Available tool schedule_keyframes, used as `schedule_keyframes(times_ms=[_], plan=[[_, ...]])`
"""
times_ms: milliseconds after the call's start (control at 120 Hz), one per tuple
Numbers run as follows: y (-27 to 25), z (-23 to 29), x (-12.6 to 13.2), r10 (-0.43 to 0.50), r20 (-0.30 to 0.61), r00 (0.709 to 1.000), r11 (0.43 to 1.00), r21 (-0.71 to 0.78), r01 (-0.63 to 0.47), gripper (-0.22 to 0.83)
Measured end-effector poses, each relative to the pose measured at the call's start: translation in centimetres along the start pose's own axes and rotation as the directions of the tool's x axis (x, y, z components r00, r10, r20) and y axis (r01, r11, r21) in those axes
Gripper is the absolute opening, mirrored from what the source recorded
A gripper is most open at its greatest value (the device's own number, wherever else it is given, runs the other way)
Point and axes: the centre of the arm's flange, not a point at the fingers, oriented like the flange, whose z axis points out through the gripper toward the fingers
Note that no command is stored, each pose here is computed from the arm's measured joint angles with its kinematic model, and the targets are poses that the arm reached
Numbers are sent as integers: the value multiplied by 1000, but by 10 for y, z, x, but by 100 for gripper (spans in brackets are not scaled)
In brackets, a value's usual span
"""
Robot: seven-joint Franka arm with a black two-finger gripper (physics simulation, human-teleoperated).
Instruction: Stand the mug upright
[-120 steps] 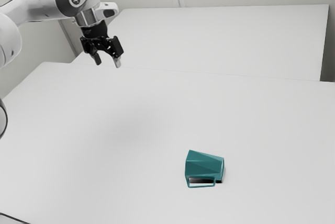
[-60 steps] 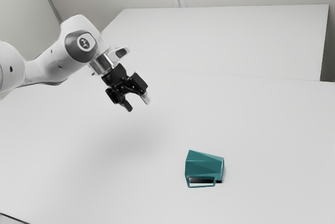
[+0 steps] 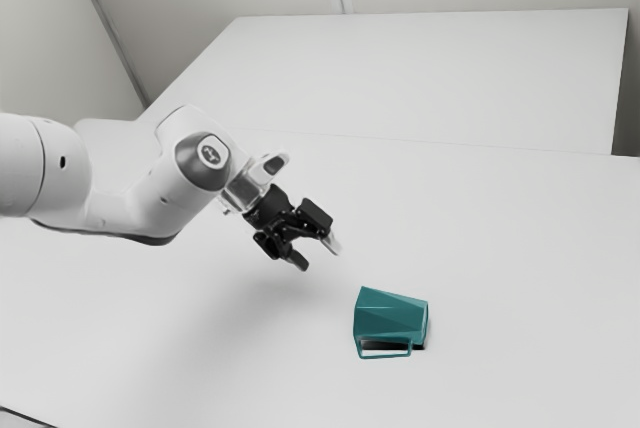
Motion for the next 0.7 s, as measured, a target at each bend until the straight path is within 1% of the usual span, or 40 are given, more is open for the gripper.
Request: schedule_keyframes(times_ms=[117,283,375,550,700], plan=[[-6,16,-1,-7,0,1000,1000,-25,7,62],[6,55,-8,3,21,1000,995,-95,-1,61],[9,64,-16,6,20,1000,993,-121,-4,62],[29,79,-25,15,8,1000,981,-194,-13,62],[33,86,-28,14,-2,1000,973,-232,-14,62]])
